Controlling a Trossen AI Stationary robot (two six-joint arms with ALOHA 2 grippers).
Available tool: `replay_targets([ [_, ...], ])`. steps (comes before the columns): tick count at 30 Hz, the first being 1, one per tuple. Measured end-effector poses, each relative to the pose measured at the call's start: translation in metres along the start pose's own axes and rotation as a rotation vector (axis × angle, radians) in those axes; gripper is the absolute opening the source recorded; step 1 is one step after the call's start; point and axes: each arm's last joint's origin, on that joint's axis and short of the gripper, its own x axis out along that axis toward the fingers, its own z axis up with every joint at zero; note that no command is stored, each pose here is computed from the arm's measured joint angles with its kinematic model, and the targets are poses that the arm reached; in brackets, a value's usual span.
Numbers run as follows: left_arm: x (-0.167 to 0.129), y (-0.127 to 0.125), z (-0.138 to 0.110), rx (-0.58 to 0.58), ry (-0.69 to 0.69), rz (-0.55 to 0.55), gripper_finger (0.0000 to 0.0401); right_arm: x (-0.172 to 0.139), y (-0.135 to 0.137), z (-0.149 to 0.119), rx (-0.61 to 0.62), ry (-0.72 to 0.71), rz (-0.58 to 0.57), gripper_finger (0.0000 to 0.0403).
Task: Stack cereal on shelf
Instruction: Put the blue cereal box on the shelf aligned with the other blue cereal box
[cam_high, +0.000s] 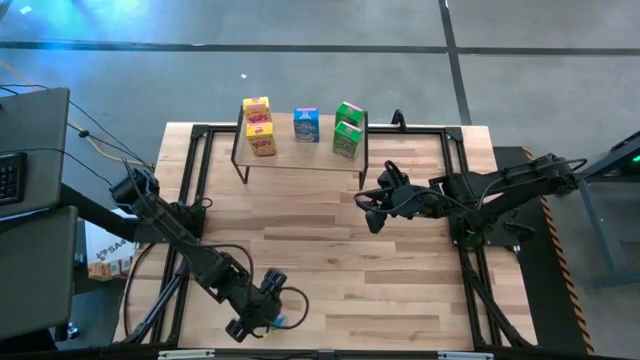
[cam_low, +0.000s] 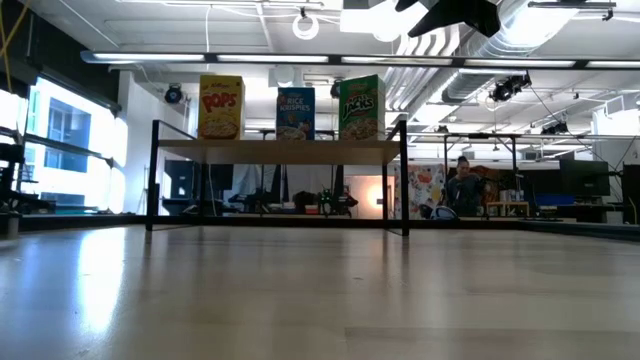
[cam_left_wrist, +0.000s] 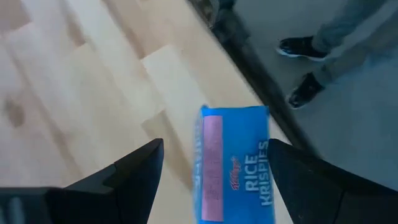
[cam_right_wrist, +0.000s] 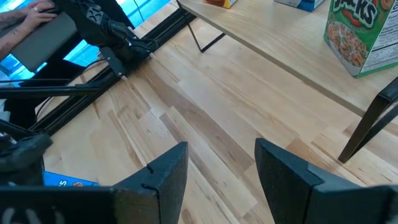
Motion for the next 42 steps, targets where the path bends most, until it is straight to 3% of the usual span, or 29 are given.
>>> replay_targets([
  [4,0.007,0.0,-0.007,-0.047,-0.012,-0.005,0.0277,0.0,0.0,0.0,0.001,0.0,0.0,0.0179],
  [12,0.015,-0.003,-0.014,-0.037,-0.027,-0.04,0.0277,0.0,0.0,0.0,0.0,0.0,0.0,0.0179],
  [24,0.018,0.011,-0.017,-0.014,0.002,0.008,0.0277,0.0,0.0,0.0,0.018,-0.007,-0.006,0.0179],
  [27,0.016,0.018,-0.022,-0.019,0.053,0.098,0.0277,0.0,0.0,0.0,0.026,-0.007,-0.007,0.0179],
  [31,0.012,0.031,-0.029,-0.156,0.061,0.138,0.0276,0.009,0.002,-0.003,0.115,-0.001,-0.034,0.0176],
  [33,0.012,0.034,-0.036,-0.199,0.01,0.129,0.027,0.022,0.005,-0.01,0.101,0.055,-0.039,0.0165],
  [37,0.013,0.042,-0.051,-0.393,-0.185,0.167,0.022,0.058,0.015,-0.033,0.112,0.231,-0.019,0.0101],
  [40,0.016,0.048,-0.066,-0.516,-0.3,0.256,0.0141,0.092,0.028,-0.057,0.096,0.354,0.043,0.0022],
  [42,0.02,0.048,-0.071,-0.579,-0.376,0.259,0.0071,0.116,0.037,-0.068,0.096,0.382,0.119,0.0015],
])
